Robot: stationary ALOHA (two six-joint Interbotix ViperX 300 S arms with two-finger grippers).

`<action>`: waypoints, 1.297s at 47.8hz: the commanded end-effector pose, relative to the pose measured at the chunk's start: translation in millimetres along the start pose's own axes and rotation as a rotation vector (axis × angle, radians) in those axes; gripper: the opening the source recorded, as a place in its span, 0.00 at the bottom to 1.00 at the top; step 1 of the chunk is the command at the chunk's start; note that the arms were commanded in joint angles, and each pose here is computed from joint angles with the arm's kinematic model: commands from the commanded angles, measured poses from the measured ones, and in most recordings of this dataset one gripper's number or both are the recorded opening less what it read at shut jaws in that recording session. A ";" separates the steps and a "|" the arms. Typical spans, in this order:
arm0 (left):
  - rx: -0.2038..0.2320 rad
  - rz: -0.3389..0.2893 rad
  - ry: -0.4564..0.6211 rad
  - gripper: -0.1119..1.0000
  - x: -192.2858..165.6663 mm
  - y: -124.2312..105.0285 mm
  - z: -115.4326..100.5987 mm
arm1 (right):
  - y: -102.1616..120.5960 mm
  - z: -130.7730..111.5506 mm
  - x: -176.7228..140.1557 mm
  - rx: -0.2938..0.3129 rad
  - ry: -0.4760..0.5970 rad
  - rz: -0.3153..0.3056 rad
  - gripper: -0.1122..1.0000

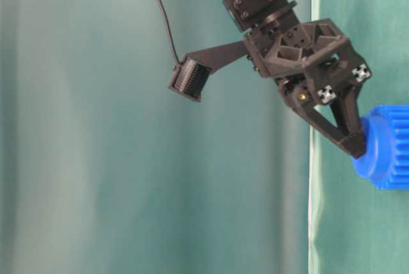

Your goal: Insert the shaft placed at a random location into the center hole of the medium gear at another random location.

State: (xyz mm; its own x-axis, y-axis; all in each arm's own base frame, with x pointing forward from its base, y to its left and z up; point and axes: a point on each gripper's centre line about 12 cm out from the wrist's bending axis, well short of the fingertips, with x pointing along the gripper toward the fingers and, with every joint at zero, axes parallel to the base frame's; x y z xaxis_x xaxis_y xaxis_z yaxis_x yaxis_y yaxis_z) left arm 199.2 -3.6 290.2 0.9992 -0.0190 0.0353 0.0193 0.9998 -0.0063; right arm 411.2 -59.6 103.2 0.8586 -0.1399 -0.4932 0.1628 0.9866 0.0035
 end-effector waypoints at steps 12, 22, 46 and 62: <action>0.001 -0.001 -0.018 0.10 3.0 -0.1 8.1 | 4.0 25.9 -10.8 -0.003 -0.061 0.008 0.89; 0.003 -0.001 -0.017 0.10 3.0 -0.1 7.9 | 5.4 50.9 -28.9 -0.006 -0.107 0.014 0.87; 0.001 -0.001 -0.018 0.10 3.0 -0.1 8.1 | 6.9 86.1 -66.8 -0.013 -0.172 0.022 0.87; 0.001 -0.001 -0.020 0.10 2.8 -0.1 8.4 | 9.0 75.9 -81.0 -0.009 -0.161 0.029 0.87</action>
State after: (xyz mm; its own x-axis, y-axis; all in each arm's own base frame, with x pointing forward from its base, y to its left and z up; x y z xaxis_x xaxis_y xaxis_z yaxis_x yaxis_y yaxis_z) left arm 199.5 -3.6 289.9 0.9992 -0.0190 0.0337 0.0193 0.9998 -0.0063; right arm 385.5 -46.8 193.5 0.9140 -0.1211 -0.3872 0.1354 0.9907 0.0097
